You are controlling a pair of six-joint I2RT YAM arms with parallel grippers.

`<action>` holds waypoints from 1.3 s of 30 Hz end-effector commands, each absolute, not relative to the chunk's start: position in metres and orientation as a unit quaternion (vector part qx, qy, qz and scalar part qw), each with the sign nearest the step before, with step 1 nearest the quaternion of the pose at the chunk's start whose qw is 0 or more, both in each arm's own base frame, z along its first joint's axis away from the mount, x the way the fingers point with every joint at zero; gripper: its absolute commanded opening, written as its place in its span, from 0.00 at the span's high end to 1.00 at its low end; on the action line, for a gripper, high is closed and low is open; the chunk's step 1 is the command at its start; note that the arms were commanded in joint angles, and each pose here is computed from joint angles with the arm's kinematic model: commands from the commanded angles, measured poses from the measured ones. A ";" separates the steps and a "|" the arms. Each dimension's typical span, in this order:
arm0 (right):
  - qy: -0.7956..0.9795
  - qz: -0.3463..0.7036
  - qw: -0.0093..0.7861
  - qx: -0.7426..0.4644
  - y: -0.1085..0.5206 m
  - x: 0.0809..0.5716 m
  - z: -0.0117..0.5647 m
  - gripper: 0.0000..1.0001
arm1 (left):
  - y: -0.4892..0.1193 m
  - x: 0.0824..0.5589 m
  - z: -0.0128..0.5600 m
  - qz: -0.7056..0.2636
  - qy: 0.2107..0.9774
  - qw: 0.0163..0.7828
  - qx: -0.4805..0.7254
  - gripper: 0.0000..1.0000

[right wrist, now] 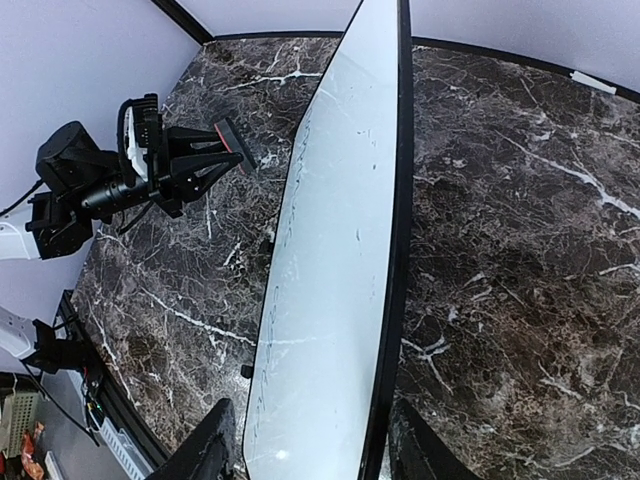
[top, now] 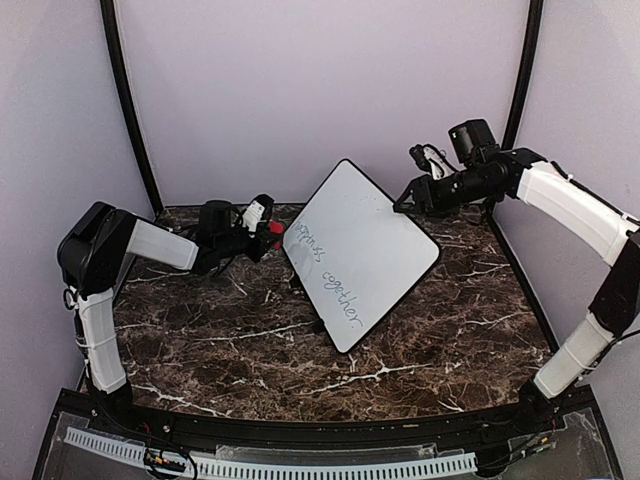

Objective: Erase the whiteboard
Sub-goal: Erase the center of the whiteboard.

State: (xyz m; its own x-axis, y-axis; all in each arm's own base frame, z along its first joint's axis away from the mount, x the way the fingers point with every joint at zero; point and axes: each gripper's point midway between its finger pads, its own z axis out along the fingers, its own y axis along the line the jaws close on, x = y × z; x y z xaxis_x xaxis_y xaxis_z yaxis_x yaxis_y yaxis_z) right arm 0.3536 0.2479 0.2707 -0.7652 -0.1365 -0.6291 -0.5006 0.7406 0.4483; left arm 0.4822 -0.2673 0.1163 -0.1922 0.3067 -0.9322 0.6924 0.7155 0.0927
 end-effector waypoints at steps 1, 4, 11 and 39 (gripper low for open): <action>0.889 0.293 0.305 -0.176 0.245 0.363 0.281 0.52 | -0.268 0.486 0.139 -0.176 0.735 0.560 0.339 0.87; 0.895 0.270 0.313 -0.168 0.238 0.371 0.278 0.51 | -0.269 0.486 0.142 -0.180 0.733 0.562 0.337 0.87; 0.901 0.281 0.284 -0.168 0.242 0.374 0.255 0.54 | -0.268 0.488 0.147 -0.175 0.729 0.569 0.337 0.87; 0.859 0.366 0.299 -0.198 0.247 0.328 0.260 1.00 | -0.274 0.484 0.160 -0.190 0.710 0.571 0.366 0.87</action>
State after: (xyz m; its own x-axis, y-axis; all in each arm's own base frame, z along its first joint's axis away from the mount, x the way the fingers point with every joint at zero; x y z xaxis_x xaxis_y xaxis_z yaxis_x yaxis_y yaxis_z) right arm 0.3370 0.2464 0.2465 -0.8091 -0.1067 -0.5778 -0.4788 0.6898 0.5430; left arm 0.4865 -0.2734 0.1324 -0.1508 0.3059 -0.9401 0.7205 0.6851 0.1073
